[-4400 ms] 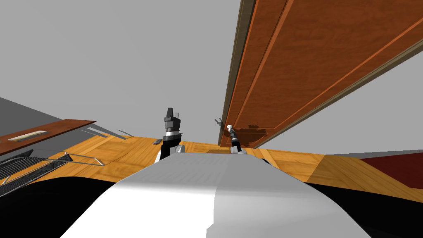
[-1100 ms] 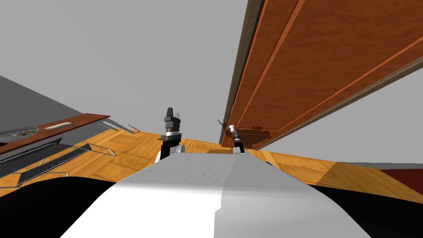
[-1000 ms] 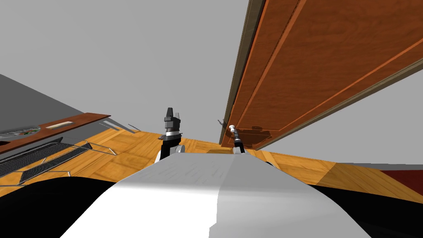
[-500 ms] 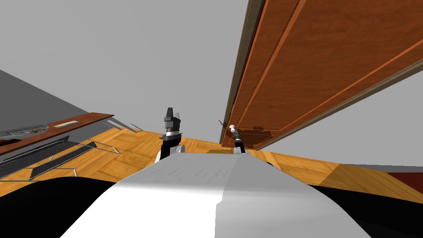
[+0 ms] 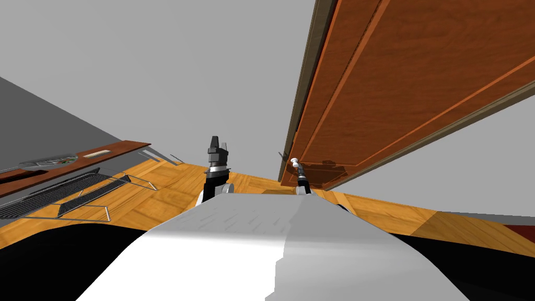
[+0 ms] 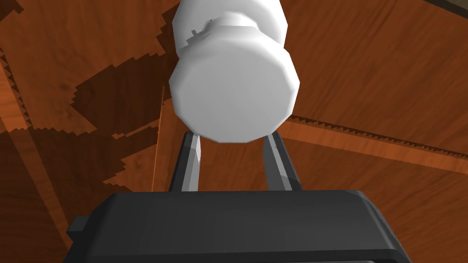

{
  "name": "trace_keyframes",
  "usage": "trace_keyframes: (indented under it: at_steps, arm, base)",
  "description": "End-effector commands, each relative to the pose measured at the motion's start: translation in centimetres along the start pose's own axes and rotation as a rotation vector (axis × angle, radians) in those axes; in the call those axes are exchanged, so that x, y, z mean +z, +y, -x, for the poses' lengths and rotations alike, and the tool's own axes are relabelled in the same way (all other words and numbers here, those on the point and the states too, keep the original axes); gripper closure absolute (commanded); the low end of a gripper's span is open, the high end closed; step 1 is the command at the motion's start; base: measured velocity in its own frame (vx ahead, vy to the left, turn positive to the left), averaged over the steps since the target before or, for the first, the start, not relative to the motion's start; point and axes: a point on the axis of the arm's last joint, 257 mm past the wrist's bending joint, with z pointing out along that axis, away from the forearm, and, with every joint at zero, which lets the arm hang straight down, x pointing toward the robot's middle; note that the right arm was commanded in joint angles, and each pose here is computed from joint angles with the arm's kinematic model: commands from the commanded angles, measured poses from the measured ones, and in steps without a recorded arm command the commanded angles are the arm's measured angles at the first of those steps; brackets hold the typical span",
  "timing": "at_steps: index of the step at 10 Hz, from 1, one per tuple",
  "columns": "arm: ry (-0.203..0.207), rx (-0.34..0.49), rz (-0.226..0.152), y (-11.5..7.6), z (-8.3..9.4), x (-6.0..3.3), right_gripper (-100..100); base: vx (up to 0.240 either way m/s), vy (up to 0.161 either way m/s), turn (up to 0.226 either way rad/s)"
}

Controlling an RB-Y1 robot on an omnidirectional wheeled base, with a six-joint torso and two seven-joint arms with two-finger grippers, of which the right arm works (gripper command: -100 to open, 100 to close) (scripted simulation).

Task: Pull the door open

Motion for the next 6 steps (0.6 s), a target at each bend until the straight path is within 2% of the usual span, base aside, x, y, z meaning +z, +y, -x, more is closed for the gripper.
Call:
trace_keyframes:
  at_steps: [1,2,3,4,6]
  arm:
    - [0.029,0.048,-0.004,0.3,-2.2,-0.20,100]
    - [0.025,0.091,-0.005,0.2,-2.0,-0.24,100]
    - [0.025,0.091,-0.005,0.2,-2.0,-0.24,100]
    - [0.026,0.084,-0.031,-0.8,-2.0,-0.80,100]
    - [0.025,0.091,-0.005,0.2,-2.0,-0.24,100]
  base:
    - [-0.034,0.001,0.047]
    - [-0.031,-0.004,0.063]
    - [-0.023,-0.002,0.027]
    - [0.000,0.000,0.000]
    - [0.001,0.008,-0.017]
